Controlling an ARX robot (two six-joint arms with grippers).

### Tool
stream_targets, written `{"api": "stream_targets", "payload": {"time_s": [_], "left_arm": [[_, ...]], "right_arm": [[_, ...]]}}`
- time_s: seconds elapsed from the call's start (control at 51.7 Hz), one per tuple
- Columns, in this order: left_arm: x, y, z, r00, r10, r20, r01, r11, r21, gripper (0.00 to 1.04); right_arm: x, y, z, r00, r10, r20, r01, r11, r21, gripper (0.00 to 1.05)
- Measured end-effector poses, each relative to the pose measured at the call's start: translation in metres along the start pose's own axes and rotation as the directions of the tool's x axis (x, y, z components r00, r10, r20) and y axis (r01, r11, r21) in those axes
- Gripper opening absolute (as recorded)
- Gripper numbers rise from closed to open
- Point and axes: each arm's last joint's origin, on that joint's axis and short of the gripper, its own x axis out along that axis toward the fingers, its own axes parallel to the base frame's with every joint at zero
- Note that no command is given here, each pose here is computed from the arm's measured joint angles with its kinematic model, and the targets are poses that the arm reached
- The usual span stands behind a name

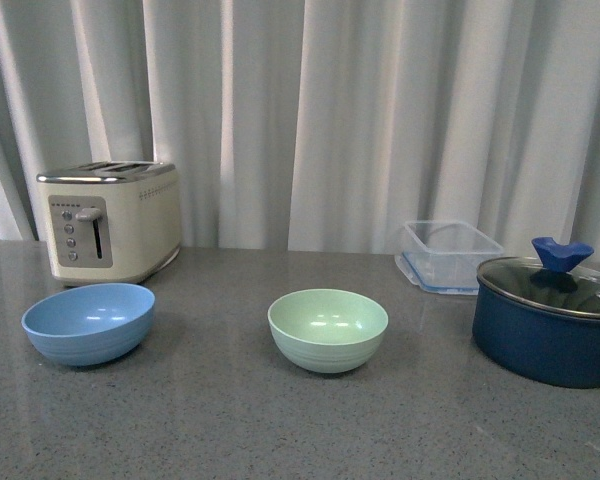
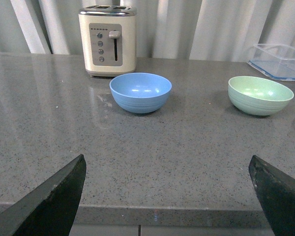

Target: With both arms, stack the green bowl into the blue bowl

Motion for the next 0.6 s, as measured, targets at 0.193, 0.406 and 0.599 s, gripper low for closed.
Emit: {"api": "stream_targets", "payload": {"time_s": [0.193, 0.406, 0.599], "left_arm": [[0.0, 0.0, 0.0, 1.0, 0.0, 0.0, 0.0, 1.0, 0.0, 0.98], [0.0, 0.0, 0.0, 1.0, 0.0, 0.0, 0.0, 1.0, 0.0, 0.98], [0.029, 0.02, 0.011, 0.79, 0.385, -0.478, -0.437, 0.9, 0.003, 0.98]], "right_arm": [[0.0, 0.0, 0.0, 1.0, 0.0, 0.0, 0.0, 1.0, 0.0, 0.95], [0.0, 0.0, 0.0, 1.0, 0.0, 0.0, 0.0, 1.0, 0.0, 0.95], [0.0, 0.0, 0.0, 1.0, 0.0, 0.002, 0.0, 1.0, 0.0, 0.95]]}}
